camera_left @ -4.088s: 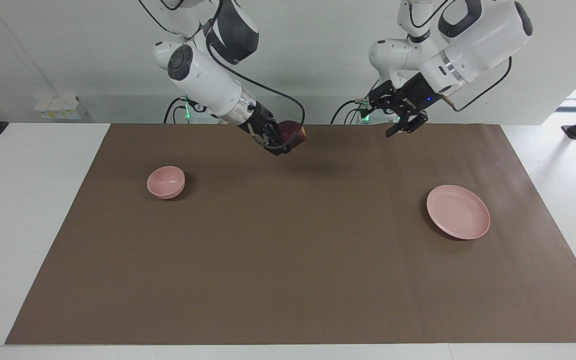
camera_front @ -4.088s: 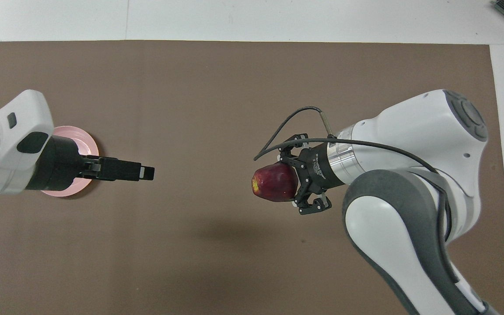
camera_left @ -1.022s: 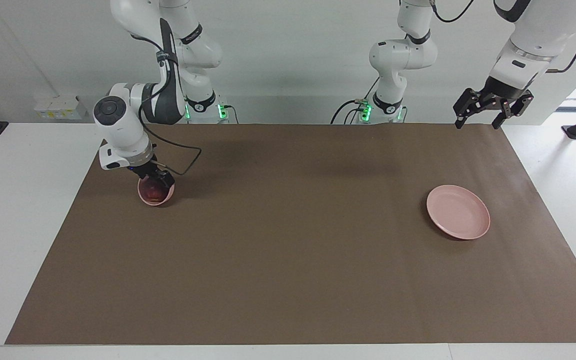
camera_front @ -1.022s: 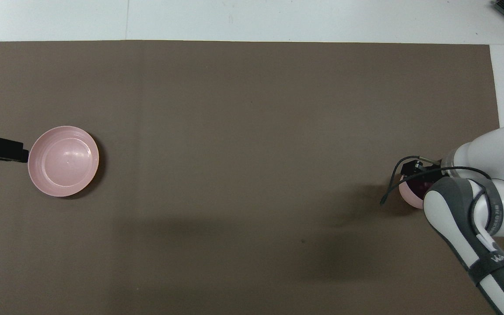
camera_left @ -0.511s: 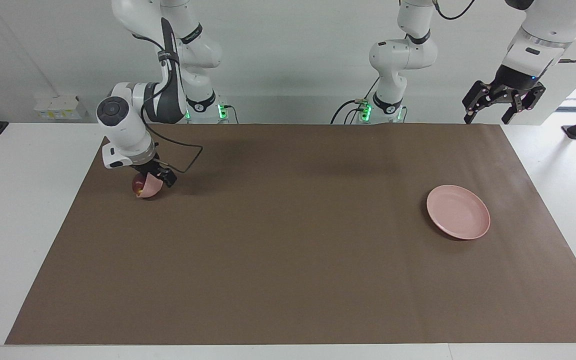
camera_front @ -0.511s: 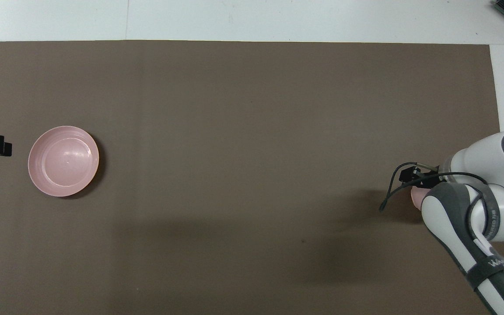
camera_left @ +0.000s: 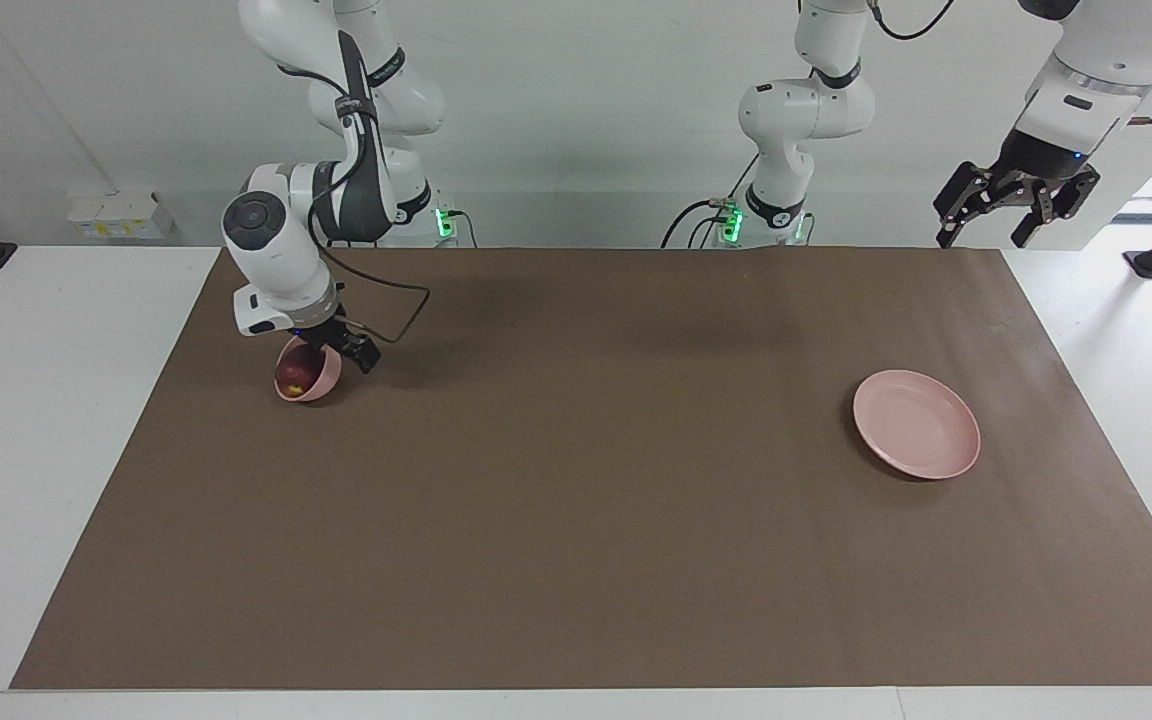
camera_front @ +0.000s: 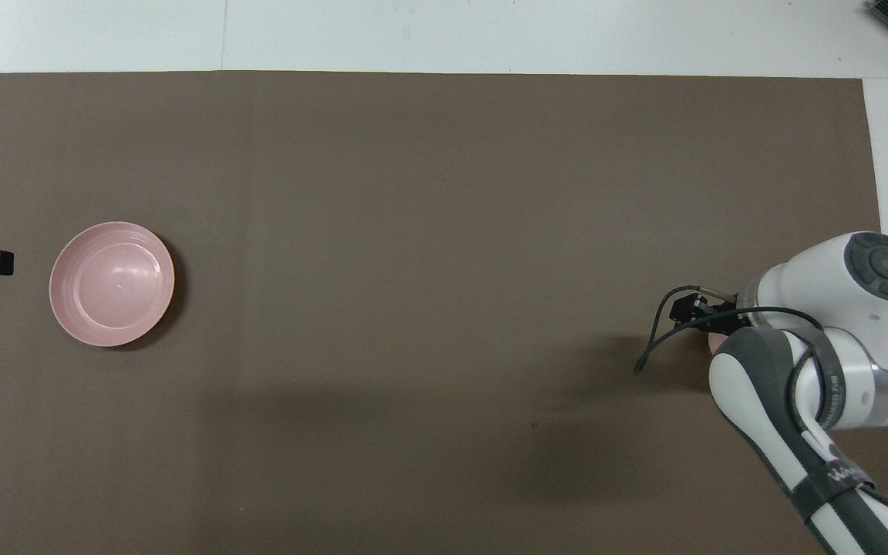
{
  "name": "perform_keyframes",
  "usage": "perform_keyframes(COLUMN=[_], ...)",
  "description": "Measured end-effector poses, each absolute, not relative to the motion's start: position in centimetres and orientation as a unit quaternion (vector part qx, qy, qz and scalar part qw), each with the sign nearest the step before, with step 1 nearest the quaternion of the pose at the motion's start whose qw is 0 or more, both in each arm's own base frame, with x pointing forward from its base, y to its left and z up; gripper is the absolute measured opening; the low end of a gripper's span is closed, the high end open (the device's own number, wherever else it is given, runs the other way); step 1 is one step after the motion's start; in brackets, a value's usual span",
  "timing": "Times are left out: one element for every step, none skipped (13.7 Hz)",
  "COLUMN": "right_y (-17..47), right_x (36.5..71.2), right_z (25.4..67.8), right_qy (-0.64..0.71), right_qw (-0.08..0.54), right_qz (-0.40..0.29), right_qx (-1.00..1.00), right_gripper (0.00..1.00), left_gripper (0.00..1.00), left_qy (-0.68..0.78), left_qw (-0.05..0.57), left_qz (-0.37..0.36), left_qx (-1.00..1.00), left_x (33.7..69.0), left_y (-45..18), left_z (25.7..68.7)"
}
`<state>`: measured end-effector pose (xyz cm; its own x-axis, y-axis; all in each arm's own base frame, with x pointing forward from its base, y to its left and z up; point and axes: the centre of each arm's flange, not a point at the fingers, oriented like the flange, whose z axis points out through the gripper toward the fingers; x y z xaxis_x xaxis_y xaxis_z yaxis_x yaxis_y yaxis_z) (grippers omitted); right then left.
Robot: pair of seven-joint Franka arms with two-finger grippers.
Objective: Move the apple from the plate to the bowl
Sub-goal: 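Carry the apple with the right gripper over the pink bowl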
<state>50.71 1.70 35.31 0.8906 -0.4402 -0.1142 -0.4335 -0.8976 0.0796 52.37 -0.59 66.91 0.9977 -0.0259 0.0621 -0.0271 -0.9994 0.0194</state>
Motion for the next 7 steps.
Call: perform_keyframes(right_y=[2.83,3.38,3.47,3.35,3.25,3.23,3.26], right_x=[50.66,50.62,50.61,50.61,50.58,50.53,50.62], right_z=[35.32,35.32,35.32,35.32,35.32,35.41,35.76], right_qy=[-0.226,-0.227,-0.228,-0.229,-0.23,-0.228,-0.217], right_qw=[0.027,0.028,0.028,0.028,0.028,0.03,0.03], right_qz=[-0.064,-0.064,-0.064,-0.064,-0.066,-0.07,-0.071], right_qx=[0.972,0.971,0.971,0.971,0.971,0.971,0.973], right_gripper=[1.0,1.0,1.0,1.0,1.0,1.0,1.0], left_gripper=[1.0,1.0,1.0,1.0,1.0,1.0,1.0], left_qy=[-0.013,-0.013,-0.013,-0.013,-0.013,-0.013,-0.014], left_qw=[0.01,0.01,0.01,0.01,0.01,0.01,0.01], left_qz=[0.031,0.031,0.031,0.031,0.031,0.031,0.031], left_qx=[0.999,0.999,0.999,0.999,0.999,0.999,0.999], left_x=[52.37,52.37,52.37,52.37,52.37,52.37,52.37], left_y=[-0.59,-0.59,-0.59,-0.59,-0.59,-0.6,-0.61], left_z=[66.91,66.91,66.91,66.91,66.91,66.91,66.91])
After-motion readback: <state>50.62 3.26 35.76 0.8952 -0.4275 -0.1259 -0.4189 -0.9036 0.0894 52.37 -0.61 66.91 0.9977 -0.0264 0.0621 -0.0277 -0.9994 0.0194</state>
